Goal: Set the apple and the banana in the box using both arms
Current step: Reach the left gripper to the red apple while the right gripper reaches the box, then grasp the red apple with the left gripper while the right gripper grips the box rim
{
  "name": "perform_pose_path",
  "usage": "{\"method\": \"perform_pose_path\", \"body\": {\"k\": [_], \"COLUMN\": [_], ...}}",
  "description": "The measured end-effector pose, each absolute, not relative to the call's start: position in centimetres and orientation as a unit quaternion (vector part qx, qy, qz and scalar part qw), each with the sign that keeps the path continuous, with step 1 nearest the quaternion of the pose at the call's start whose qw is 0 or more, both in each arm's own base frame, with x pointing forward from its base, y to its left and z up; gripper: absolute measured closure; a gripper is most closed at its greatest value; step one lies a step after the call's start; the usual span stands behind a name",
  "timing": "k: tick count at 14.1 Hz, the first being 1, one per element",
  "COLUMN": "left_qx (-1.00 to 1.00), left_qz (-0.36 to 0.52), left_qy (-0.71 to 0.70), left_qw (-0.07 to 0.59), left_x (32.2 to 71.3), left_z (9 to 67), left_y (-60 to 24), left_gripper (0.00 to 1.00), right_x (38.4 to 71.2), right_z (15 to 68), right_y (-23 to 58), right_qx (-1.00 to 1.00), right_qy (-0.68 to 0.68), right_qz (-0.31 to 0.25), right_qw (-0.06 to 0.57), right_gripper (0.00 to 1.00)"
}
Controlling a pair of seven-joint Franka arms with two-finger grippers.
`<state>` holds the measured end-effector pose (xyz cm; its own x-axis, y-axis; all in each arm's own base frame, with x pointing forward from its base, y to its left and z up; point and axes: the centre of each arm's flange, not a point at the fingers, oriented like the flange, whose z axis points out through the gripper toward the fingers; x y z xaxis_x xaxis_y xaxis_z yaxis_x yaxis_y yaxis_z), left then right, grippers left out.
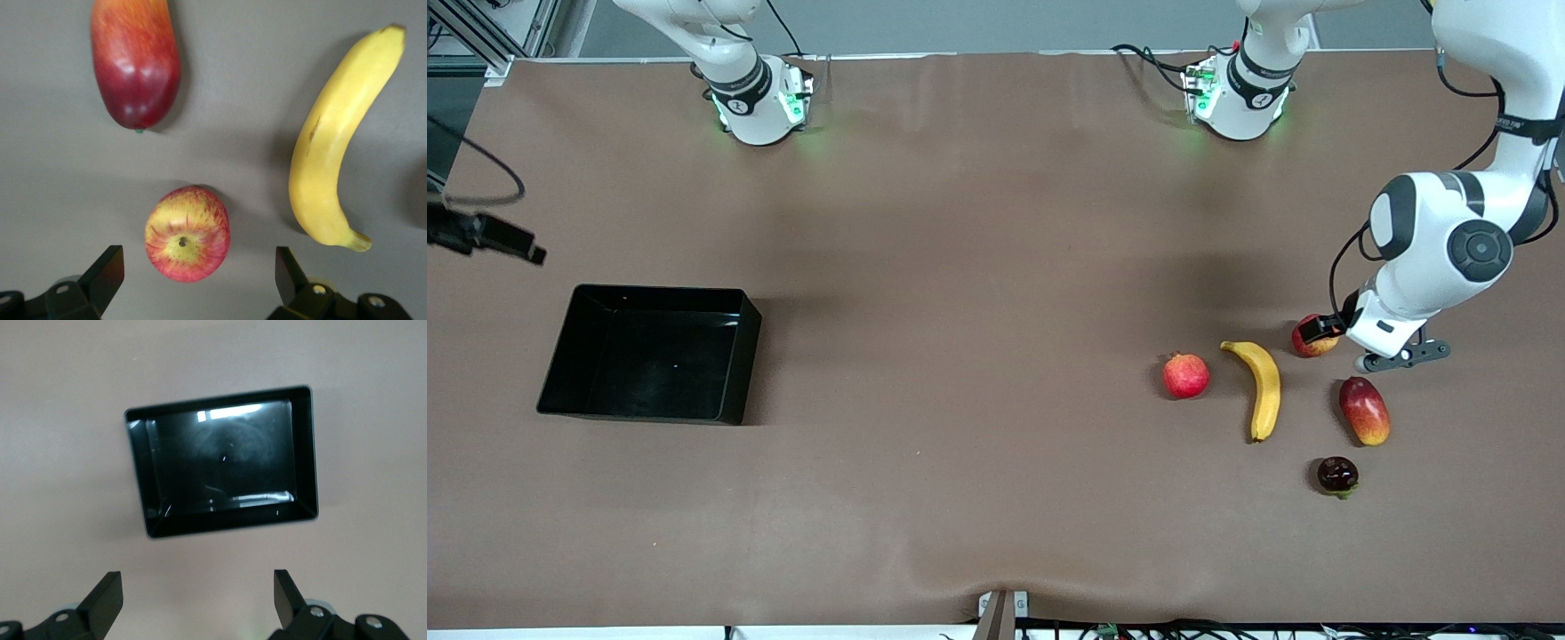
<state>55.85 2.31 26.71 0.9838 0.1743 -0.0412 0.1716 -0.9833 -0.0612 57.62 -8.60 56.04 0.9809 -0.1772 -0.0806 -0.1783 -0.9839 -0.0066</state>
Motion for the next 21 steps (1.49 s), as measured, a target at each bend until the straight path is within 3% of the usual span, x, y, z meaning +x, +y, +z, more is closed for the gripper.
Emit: {"method": "perform_pose_path", "body": {"k": [5,11,12,14,19,21], "left_qx": [-0.995,-0.995,-0.995,-0.995,-0.996,-0.995], "left_qz": [0.051,0.059,0.061,0.061,0.053,0.054], "left_qy": [-0.071,-0.063,-0.063,-0.063,-0.063,-0.064], "left_qw": [0.038,0.046,0.046,0.047,0.047,0.051], "left_x": [55.4,55.3,55.2,55.3,56.1,57.4], "left_z": [23.2,21.9,21.7,21.7,22.4,24.4], "left_y": [2.2,2.6,2.7,2.8,2.8,2.8], "left_gripper": [0.00,0.00,0.06,0.28,0.29,0.29], "right_x": [61.6,60.7,60.5,60.2,59.4,59.1], "right_z": [44.6,33.6,31.9,28.9,23.0,22.1], "right_y": [-17.4,-25.0,-24.7,-24.2,-25.2,-25.5], "right_qx": [-0.994,-0.998,-0.998,-0.998,-0.999,-0.998], "right_qy": [0.093,0.064,0.062,0.052,0.012,0.000], "right_qz": [0.049,0.016,0.019,0.028,0.052,0.058], "right_qw": [-0.005,-0.009,-0.007,-0.003,0.008,0.012], "right_gripper": [0.00,0.00,0.00,0.00,0.00,0.19]}}
